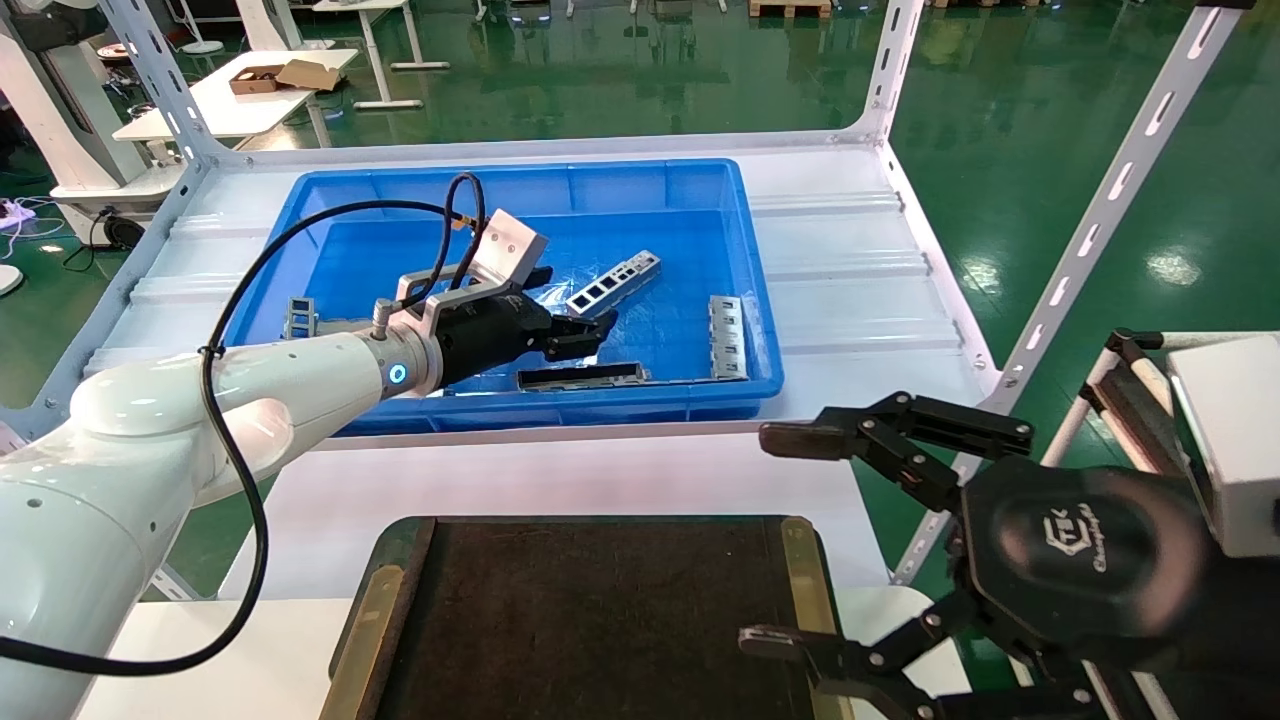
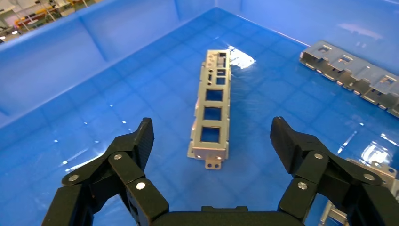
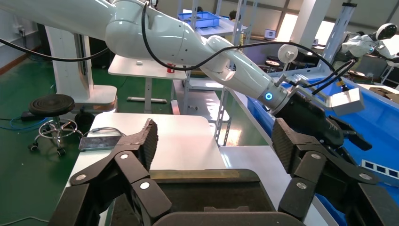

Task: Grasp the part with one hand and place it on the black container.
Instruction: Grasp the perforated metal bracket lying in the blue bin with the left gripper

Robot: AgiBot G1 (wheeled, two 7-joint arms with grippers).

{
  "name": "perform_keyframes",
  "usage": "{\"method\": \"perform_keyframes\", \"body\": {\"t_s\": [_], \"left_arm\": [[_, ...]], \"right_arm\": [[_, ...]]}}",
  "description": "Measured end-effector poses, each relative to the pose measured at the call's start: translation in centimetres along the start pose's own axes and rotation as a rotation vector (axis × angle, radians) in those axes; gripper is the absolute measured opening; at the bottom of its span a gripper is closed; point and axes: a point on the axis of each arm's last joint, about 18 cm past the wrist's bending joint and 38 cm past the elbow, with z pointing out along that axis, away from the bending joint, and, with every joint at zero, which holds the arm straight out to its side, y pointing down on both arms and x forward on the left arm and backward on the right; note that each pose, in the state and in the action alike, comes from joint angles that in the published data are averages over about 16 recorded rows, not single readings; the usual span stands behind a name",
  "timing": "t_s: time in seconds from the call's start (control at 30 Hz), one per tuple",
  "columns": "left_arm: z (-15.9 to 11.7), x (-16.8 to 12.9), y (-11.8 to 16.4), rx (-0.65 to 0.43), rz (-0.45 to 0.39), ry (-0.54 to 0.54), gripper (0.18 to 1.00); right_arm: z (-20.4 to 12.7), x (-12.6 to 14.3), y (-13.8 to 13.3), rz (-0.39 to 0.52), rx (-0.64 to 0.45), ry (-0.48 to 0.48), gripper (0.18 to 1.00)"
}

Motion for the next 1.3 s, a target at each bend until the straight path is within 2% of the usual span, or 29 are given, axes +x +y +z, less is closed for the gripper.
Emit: {"method": "perform_keyframes", "body": {"t_s": [0.3,0.83,0.97,1.17,1.3], "left_arm": [[0.1,0.7,0.4,-0.008,-0.011,0.024,0.815],[0.1,1.0,0.8,-0.010,-0.027,0.033,0.462],[0.1,0.7,0.5,0.001,-0.036,0.022,0.385],[0.0,-0.4,-0.7,0.033,-0.060,-0.020,0.332],[-0.4,-1.4,-2.0,0.066,-0.083,-0.044,0.326]], "right_arm": [[0.0,0.0,0.0,0.000,0.000,0.000,0.808],[0.0,0.0,0.0,0.000,0.000,0.000,0.424],[0.0,0.0,0.0,0.000,0.000,0.000,0.354],[0.0,0.0,0.0,0.000,0.000,0.000,0.266],[0.0,0.0,0.0,0.000,0.000,0.000,0.233]]}}
